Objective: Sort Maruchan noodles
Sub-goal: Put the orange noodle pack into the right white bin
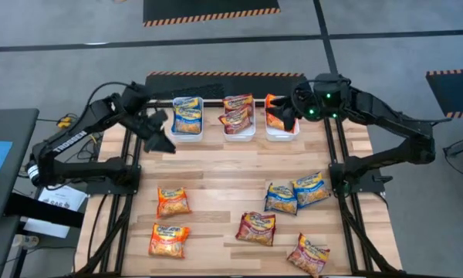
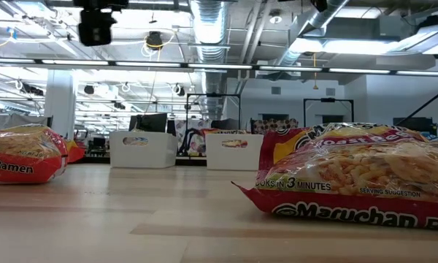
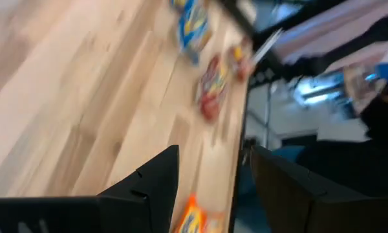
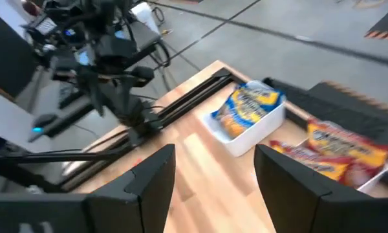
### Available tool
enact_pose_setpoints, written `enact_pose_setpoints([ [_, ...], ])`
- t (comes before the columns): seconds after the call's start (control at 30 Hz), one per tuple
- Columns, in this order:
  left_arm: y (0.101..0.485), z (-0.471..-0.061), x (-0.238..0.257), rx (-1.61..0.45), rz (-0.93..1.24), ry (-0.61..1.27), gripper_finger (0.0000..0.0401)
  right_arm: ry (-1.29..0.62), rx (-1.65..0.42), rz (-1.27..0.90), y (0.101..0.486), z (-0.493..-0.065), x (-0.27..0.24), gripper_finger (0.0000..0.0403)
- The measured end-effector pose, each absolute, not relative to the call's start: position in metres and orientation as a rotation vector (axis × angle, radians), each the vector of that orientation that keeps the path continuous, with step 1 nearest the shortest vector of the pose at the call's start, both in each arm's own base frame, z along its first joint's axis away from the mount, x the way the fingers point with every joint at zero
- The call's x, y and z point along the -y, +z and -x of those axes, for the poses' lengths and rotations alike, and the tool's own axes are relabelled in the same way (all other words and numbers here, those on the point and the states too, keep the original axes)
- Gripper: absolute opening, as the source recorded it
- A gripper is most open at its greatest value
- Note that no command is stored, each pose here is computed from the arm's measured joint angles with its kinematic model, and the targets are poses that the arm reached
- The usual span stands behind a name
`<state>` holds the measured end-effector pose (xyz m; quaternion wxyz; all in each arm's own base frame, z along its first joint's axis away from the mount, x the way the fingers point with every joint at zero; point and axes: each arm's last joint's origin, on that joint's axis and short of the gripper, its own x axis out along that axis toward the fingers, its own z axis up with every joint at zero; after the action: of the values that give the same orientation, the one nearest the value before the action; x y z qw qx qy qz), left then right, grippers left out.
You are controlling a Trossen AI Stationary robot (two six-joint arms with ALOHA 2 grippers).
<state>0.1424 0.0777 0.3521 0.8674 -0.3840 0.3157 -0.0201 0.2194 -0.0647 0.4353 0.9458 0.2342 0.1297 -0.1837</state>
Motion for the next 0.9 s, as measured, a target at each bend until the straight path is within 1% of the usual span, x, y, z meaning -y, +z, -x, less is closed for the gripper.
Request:
enact_pose_setpoints([
  [0.27,0.337,-0.135,-0.056,-0.924,0.701,0.096,0.0177,-0.276,-0.284,-0.558,0.434,-0.227,0.038,0.0233],
  [0.47,0.317,-0.14,-0.043,-1.03,0.709,0.05,0.0177,-0.216,-0.341,-0.612,0.425,-0.244,0.019,0.0233],
  [0.57,0.302,-0.142,-0.036,-1.095,0.711,0.032,0.0177,-0.209,-0.417,-0.625,0.412,-0.258,0.012,0.0233],
  [0.73,0.28,-0.147,-0.025,-1.154,0.713,0.002,0.0177,-0.182,-0.468,-0.633,0.397,-0.282,0.0,0.0233],
  [0.9,0.26,-0.148,-0.02,-1.194,0.72,-0.014,0.0177,-0.174,-0.523,-0.641,0.384,-0.295,-0.009,0.0233],
])
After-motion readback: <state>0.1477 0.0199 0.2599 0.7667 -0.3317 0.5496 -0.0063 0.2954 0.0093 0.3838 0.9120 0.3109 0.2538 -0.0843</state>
